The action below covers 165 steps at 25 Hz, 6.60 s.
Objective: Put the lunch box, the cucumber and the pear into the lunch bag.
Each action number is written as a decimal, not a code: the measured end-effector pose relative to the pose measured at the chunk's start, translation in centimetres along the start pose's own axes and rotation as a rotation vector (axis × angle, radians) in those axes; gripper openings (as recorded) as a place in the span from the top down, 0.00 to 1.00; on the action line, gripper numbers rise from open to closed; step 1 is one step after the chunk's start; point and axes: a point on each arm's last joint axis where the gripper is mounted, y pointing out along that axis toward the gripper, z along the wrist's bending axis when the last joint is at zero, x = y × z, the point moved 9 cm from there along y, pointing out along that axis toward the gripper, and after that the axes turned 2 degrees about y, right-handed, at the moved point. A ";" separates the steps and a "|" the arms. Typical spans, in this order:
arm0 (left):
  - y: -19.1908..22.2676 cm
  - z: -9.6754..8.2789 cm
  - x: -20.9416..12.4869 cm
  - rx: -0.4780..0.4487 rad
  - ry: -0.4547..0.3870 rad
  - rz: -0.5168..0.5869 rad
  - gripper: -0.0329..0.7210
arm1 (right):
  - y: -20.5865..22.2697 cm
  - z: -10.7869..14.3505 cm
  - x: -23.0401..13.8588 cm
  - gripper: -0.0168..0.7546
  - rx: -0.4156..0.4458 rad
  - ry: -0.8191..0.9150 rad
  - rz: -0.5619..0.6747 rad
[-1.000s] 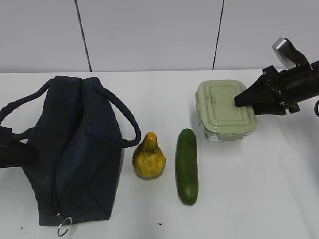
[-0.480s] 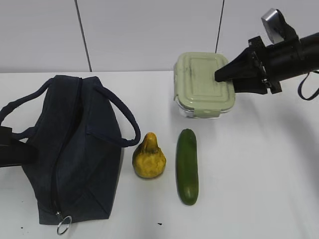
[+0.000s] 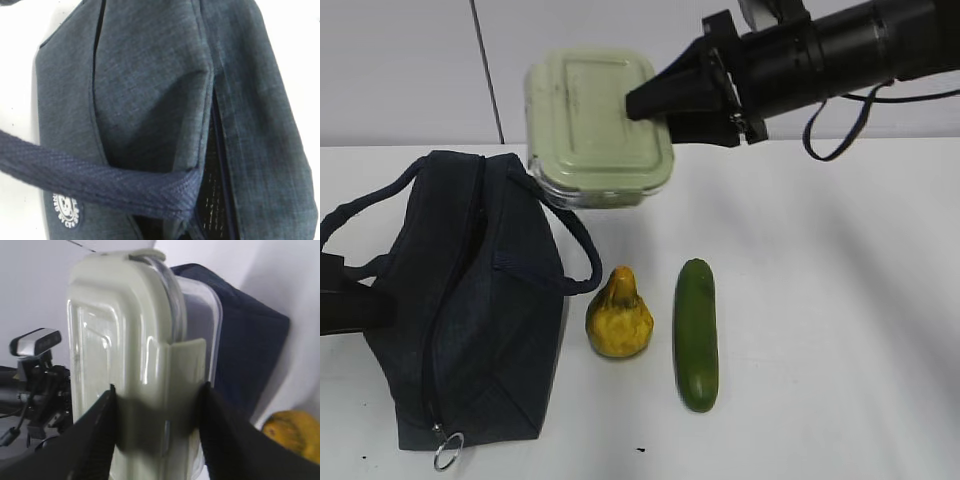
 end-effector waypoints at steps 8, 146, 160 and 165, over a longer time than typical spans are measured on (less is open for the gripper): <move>0.0 0.2 0.2 0.010 -0.001 -0.010 0.97 | 3.9 6.4 -0.3 0.49 0.141 -0.069 0.035; 0.0 -0.7 0.1 -0.039 -0.031 -0.003 0.97 | 4.9 -15.7 -11.2 0.46 -1.046 0.022 0.707; 0.0 -0.7 0.0 -0.040 -0.031 -0.002 0.97 | 2.1 -8.6 -0.3 0.46 -1.102 -0.231 0.416; 0.0 -0.7 0.0 -0.040 -0.031 -0.002 0.97 | 1.0 -3.9 2.8 0.46 -1.045 -0.277 0.283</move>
